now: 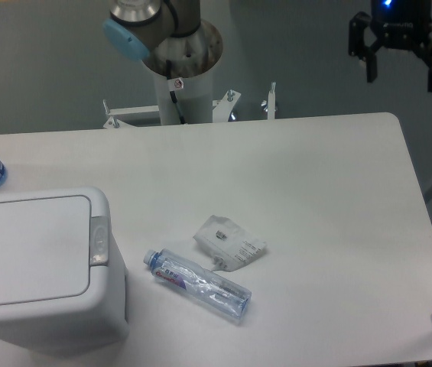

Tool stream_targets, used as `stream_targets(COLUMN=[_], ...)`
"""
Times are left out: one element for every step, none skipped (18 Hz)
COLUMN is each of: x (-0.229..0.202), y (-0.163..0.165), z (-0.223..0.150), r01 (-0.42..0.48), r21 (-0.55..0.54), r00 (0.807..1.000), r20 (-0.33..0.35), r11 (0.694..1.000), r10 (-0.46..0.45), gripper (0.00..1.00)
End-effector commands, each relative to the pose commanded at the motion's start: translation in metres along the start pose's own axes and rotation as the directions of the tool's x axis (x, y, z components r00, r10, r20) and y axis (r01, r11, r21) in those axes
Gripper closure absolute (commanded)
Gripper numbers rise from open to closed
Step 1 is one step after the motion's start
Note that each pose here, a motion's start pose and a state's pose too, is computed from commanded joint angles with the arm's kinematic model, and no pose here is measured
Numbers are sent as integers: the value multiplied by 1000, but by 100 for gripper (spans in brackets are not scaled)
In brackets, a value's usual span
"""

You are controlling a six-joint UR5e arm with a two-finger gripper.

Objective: Open the trash can

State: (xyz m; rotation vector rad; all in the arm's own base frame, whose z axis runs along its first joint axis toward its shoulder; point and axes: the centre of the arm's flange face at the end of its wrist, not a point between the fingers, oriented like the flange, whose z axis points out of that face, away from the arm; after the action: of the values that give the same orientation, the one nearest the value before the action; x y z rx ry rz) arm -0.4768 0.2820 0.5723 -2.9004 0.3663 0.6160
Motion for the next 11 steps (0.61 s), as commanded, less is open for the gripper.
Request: stream_targets(x=[0, 0, 0, 0, 1, 1, 1, 2, 3, 5, 7], y=[0, 0, -1, -1, -1, -1, -1, -2, -6, -11, -19], z=[1, 1, 0, 0, 1, 1, 0, 0, -1, 1, 1], r01=[-2, 0, -2, -3, -1, -1, -1, -4, -6, 2, 30], r21=[-3, -2, -1, -1, 1, 1, 1, 2, 5, 9, 15], r00=[1000, 1000, 1000, 1000, 1000, 1000, 1000, 1000, 1000, 1000, 1000], r20=[0, 0, 1, 1, -2, -2, -2, -2, -1, -4, -6], r11=[1000, 1000, 1000, 1000, 1000, 1000, 1000, 1000, 1000, 1000, 999], r10=[2, 0, 2, 3, 1, 1, 1, 4, 6, -2, -29], gripper=[0, 0, 0, 0, 0, 0, 0, 0, 0, 0, 0])
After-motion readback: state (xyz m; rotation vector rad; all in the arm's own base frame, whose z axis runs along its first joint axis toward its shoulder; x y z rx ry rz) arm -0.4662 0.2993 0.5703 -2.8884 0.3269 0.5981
